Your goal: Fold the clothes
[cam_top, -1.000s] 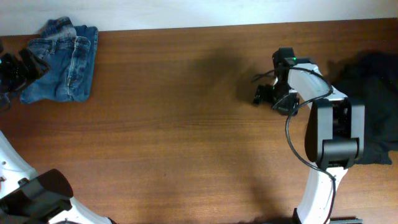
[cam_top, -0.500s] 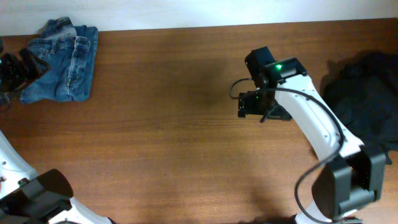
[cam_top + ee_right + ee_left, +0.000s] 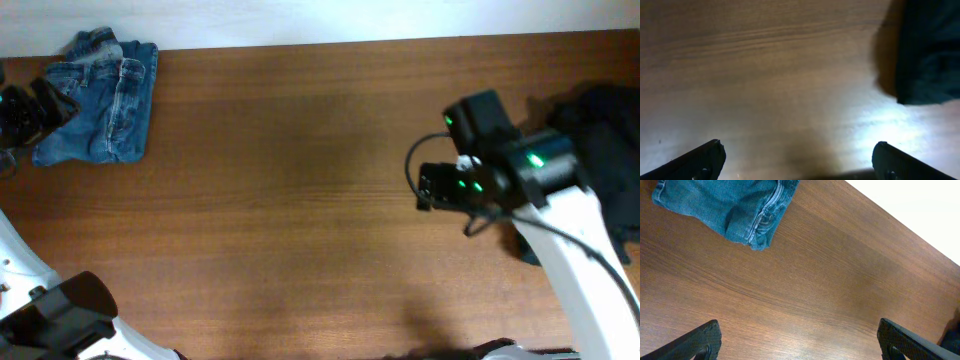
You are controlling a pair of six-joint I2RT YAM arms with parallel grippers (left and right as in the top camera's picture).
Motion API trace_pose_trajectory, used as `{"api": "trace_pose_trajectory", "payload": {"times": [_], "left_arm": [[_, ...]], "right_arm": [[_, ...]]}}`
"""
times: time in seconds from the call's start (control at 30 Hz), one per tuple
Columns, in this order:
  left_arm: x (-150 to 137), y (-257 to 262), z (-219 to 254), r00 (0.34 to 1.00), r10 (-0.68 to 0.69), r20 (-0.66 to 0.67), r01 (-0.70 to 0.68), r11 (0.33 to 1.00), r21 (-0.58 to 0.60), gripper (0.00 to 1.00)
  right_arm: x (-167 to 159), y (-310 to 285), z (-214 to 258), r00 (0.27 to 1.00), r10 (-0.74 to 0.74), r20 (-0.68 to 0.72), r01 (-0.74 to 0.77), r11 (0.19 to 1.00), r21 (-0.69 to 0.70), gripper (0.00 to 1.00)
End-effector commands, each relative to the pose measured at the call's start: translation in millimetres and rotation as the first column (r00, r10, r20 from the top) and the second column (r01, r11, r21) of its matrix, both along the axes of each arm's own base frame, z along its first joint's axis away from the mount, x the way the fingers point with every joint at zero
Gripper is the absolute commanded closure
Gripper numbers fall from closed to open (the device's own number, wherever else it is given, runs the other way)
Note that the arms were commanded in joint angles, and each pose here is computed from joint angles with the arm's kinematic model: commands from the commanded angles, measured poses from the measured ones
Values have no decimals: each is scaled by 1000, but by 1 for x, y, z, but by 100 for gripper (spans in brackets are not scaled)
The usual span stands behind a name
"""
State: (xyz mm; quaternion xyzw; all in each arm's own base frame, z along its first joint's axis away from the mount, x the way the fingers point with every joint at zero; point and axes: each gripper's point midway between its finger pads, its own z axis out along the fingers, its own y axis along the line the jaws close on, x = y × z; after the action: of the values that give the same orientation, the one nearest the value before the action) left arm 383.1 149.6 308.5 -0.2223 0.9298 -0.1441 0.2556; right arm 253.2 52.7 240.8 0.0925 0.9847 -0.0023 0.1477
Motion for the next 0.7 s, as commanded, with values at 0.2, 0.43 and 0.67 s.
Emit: {"api": "trace_pose_trajectory", "payload": {"times": [0.2, 0.43, 0.67], "left_arm": [[-3, -2, 6, 1000, -14, 16, 14, 1000, 20, 1], [-3, -2, 6, 1000, -14, 16, 14, 1000, 20, 1], [-3, -2, 6, 1000, -14, 16, 14, 1000, 20, 1]], "right_arm": [[-75, -45, 55, 972, -97, 212, 107, 994, -36, 1], [-117, -57, 72, 940, -109, 325, 111, 994, 11, 1], [-127, -60, 79, 918, -114, 379, 109, 993, 35, 1]]}}
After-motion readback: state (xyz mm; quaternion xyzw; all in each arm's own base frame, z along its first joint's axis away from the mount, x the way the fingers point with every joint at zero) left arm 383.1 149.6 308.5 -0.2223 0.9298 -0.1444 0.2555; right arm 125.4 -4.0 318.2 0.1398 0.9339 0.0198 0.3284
